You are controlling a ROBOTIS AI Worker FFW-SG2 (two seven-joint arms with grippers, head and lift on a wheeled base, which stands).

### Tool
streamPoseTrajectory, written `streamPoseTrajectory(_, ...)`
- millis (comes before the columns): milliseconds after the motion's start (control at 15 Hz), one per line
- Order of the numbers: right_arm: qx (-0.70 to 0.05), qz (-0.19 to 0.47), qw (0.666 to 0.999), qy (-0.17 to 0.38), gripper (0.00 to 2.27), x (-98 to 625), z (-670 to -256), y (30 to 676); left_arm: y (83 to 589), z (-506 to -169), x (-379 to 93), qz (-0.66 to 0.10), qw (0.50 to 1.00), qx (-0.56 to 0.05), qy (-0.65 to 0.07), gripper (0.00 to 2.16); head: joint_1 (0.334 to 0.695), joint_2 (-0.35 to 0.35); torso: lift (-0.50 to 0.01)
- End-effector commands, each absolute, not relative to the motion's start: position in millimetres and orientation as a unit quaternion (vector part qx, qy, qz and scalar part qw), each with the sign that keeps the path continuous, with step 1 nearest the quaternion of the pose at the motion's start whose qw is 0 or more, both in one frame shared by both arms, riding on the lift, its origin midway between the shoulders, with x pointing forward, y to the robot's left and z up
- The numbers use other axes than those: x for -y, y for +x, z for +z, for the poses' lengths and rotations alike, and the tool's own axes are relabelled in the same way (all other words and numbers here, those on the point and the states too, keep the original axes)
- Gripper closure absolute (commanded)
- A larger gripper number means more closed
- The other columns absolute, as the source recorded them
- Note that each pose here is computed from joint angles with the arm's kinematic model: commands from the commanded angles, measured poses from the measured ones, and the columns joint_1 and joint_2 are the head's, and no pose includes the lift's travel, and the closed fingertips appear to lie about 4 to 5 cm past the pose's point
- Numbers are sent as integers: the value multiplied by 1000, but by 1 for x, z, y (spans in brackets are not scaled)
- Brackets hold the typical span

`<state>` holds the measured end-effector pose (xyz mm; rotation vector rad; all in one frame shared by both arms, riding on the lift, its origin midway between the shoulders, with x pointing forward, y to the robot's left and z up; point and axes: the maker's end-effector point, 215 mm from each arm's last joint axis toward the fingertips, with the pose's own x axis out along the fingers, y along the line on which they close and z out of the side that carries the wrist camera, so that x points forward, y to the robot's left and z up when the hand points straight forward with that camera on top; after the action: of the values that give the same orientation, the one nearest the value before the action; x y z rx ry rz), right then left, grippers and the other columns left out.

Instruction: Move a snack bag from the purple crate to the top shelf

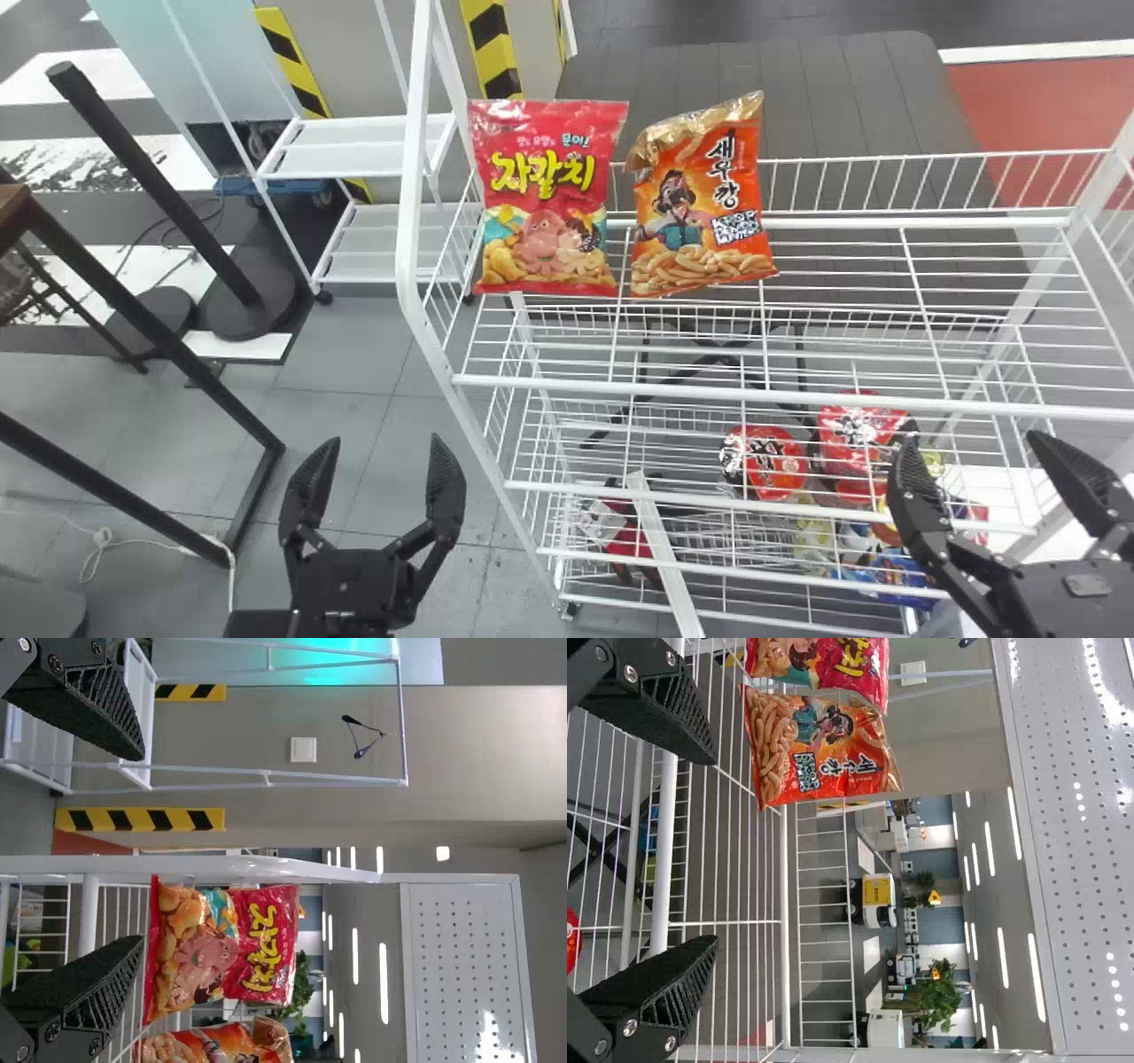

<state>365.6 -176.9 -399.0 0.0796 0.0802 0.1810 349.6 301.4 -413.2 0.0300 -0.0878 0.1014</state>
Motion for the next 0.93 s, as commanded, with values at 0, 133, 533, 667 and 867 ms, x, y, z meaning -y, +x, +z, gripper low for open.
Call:
streamPoseTrajectory(0, -40, 90, 994, 39, 110, 177, -399, 366, 350, -413, -301, 50, 998, 44, 15, 80, 695, 199, 0)
streamPoseTrajectory(133, -40, 90, 994, 37, 110, 177, -399, 365, 348, -414, -301, 50, 998, 42, 15, 80, 695, 199, 0)
streamPoseTrajectory(533, -43, 86, 995, 30, 110, 176, -400, 364, 348, -416, -296, 45, 998, 39, 16, 80, 695, 194, 0)
streamPoseTrajectory(667, -42, 87, 995, 30, 110, 175, -400, 364, 347, -417, -296, 45, 998, 37, 16, 80, 695, 193, 0)
streamPoseTrajectory(867, -42, 88, 995, 29, 110, 171, -400, 364, 347, -419, -296, 44, 998, 35, 17, 80, 695, 197, 0)
